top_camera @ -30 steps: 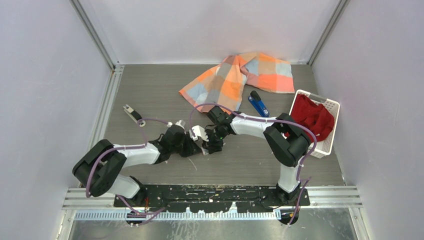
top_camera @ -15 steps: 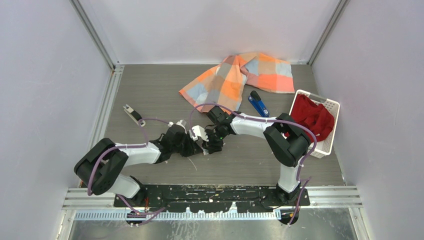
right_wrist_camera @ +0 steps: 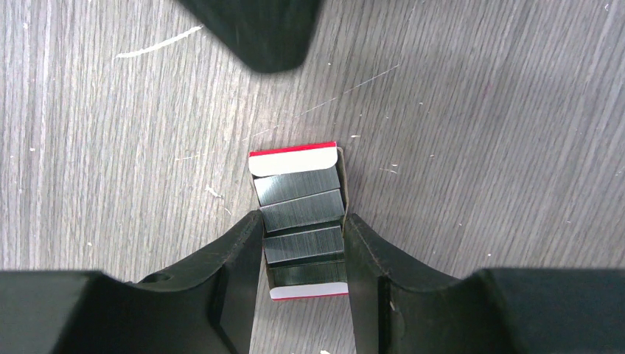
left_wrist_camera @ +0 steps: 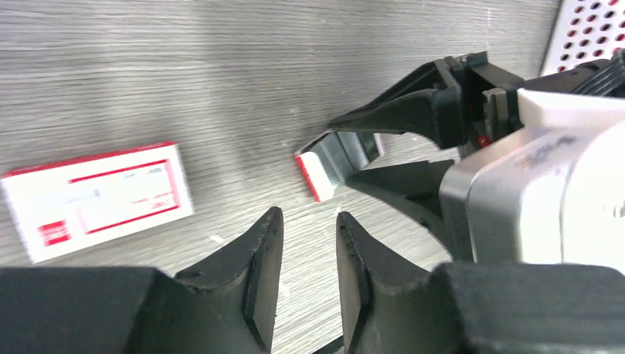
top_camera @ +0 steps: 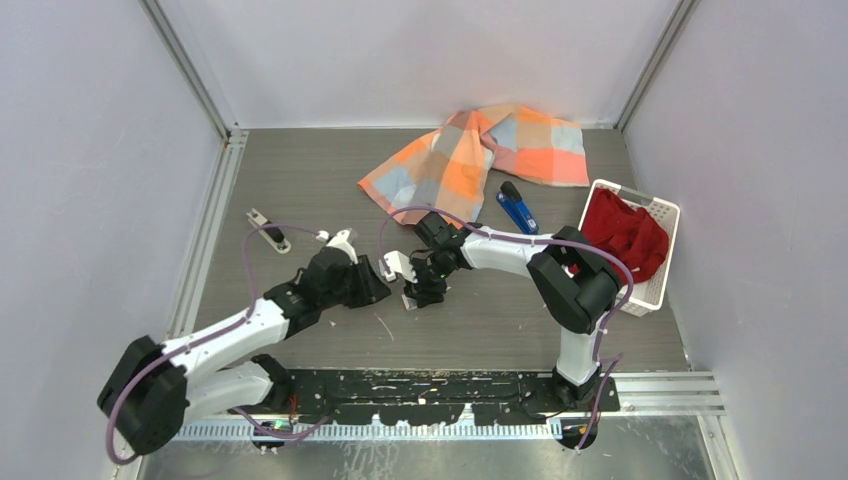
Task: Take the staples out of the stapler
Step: Adjust the staple box at the center of the board, then close the staple box at the center of the board.
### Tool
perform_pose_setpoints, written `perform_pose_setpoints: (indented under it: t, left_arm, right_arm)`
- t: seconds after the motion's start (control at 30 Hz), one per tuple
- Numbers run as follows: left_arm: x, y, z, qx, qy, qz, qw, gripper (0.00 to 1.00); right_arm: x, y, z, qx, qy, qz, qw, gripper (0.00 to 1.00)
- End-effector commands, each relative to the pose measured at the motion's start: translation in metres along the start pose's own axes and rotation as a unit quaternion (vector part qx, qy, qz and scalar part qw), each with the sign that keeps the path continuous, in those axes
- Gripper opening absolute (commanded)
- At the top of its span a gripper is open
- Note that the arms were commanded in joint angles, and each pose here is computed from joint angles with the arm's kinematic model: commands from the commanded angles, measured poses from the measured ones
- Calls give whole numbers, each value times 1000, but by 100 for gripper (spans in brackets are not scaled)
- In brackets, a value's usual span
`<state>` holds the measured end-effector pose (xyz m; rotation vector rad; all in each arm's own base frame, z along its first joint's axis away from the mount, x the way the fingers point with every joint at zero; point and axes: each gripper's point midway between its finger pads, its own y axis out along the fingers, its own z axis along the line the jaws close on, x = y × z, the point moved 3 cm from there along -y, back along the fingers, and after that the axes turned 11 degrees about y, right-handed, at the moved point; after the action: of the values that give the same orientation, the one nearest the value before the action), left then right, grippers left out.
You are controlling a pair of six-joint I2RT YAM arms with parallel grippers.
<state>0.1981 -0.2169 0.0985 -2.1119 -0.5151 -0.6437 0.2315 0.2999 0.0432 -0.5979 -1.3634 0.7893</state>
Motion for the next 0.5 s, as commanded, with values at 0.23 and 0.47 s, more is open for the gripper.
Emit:
perform_pose_setpoints:
  t: [0.23, 0.47]
  left_arm:
    - [16, -60, 62, 162, 87, -69, 981, 51]
    - [24, -65, 90, 173, 65, -76, 980, 61]
  right_arm:
    - [19, -9, 4, -2, -24, -25, 999, 47]
    - [20, -10, 4, -3, -25, -26, 999, 47]
